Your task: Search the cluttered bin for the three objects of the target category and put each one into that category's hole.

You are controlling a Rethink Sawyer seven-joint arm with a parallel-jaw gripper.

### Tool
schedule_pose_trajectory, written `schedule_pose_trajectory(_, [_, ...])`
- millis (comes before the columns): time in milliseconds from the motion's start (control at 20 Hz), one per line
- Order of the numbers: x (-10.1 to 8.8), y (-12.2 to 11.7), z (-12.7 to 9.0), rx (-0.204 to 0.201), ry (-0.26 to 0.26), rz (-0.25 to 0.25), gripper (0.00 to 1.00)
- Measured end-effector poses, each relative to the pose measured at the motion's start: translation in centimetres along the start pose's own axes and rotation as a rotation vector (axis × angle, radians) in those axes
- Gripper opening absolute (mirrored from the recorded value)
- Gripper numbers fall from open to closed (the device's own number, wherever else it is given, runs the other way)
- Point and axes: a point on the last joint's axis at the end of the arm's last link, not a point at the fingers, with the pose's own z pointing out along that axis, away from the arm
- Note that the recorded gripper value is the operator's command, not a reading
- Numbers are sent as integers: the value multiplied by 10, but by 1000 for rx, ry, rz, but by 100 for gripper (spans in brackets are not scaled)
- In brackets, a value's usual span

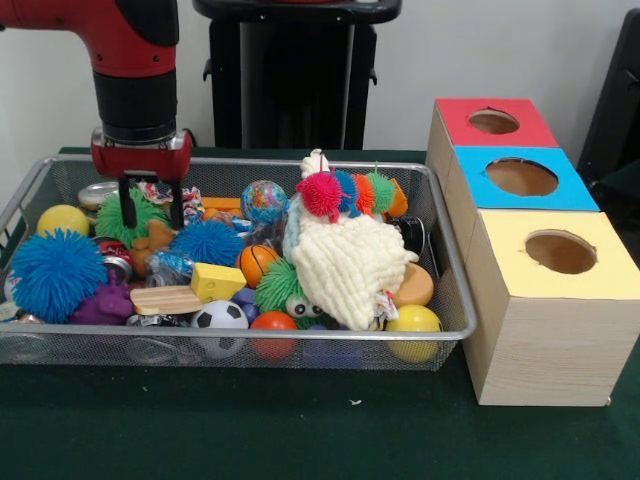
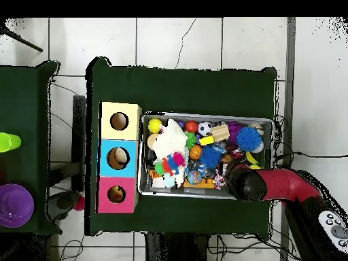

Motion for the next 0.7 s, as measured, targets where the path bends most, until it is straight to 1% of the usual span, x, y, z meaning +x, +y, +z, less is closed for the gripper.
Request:
schedule_pose_trajectory(50, [1,0,0,0,8,0,100])
schedule_pose_trajectory(700, [2,1,1,-2,10,0,100])
